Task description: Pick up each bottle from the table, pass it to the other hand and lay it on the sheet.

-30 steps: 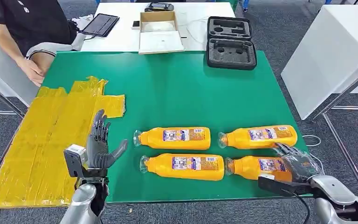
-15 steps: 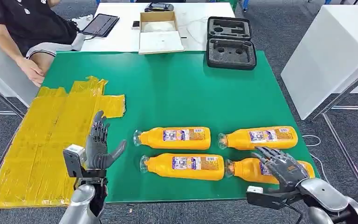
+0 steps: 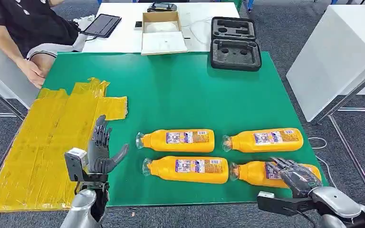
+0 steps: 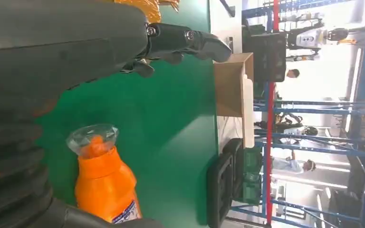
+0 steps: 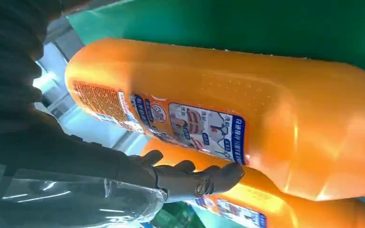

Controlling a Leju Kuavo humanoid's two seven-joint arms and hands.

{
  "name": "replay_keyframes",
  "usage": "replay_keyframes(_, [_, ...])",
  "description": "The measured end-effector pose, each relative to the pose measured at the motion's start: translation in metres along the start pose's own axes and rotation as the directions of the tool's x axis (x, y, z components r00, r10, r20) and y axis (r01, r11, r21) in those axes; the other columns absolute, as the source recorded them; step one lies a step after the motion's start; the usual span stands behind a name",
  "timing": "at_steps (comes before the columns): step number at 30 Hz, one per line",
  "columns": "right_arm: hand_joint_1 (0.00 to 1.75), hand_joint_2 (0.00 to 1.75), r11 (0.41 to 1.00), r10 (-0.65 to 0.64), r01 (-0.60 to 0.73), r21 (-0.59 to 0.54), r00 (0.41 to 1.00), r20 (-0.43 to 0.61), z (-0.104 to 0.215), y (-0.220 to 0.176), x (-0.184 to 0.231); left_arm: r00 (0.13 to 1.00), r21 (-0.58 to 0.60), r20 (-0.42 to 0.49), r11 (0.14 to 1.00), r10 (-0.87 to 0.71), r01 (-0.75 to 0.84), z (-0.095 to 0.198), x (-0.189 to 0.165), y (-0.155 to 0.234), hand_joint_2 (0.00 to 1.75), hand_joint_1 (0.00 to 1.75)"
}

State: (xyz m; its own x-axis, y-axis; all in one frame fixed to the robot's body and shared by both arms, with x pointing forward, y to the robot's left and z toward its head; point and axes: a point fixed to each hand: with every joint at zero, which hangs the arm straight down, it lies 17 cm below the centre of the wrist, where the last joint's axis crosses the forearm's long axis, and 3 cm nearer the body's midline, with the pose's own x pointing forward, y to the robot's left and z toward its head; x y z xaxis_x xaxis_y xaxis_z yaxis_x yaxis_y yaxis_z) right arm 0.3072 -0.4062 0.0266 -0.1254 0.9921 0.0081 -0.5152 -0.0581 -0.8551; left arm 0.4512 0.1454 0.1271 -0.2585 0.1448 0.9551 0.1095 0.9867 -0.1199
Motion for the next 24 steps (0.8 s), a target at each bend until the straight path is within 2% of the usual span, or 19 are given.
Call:
replay_keyframes(6, [0.0,1.75,0.999,-0.05,0.049,-0.009,0.998,-0.039,0.007,-0.003,-0.026,1.0,-0.008,-0.01,1.0,0.002,-0.002,0.002,-0.005,-0.001,1.75,0.0])
replay_keyframes(18, [0.0,1.75,0.996,-0.082,0.08,-0.027,0.993,-0.082,0.012,-0.009,-0.055,1.0,-0.013,-0.029,1.0,0.004,-0.004,0.004,-0.013,-0.002,1.75,0.0])
replay_keyframes(24, [0.0,1.75,0.997,-0.071,0.07,-0.013,0.99,-0.125,0.008,0.001,-0.071,0.999,-0.016,-0.046,1.0,0.008,-0.009,0.007,-0.019,-0.003,1.75,0.0])
